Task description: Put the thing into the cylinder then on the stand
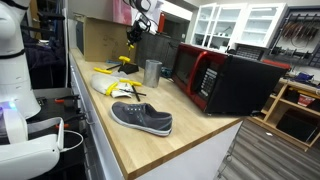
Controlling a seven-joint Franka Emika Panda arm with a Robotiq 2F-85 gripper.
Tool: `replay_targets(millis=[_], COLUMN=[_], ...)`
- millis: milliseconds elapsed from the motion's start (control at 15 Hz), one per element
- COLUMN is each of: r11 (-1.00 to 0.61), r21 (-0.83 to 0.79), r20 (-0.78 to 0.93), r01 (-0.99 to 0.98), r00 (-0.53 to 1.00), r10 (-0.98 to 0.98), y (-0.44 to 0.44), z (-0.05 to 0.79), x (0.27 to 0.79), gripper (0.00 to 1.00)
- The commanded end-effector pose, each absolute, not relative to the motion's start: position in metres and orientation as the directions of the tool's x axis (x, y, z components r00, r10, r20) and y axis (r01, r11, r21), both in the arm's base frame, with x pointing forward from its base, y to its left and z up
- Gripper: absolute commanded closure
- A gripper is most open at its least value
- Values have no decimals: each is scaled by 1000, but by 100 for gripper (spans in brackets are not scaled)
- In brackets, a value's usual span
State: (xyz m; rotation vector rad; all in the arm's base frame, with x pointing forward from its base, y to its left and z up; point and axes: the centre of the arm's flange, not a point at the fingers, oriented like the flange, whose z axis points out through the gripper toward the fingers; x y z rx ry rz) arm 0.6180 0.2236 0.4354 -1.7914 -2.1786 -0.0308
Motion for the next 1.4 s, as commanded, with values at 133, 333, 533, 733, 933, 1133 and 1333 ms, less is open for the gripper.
replay_targets(millis=[133, 333, 533, 733, 933, 1133, 1333], r11=[314, 323, 328, 322, 312, 309, 307], r21=[-224, -244, -258, -272, -284, -295, -297], r20=[239, 224, 223, 211, 191, 183, 178], r01=[922, 915, 909, 907, 906, 904, 904], r00=[-261, -271, -274, -270, -265, -264, -263], r10=[936, 936, 936, 939, 945, 947, 948], y=[224, 221, 219, 217, 213, 210, 210], z=[427, 425, 422, 416, 411, 407, 404], x=[604, 602, 599, 597, 595, 594, 593], gripper=[96, 96, 96, 96, 96, 96, 96])
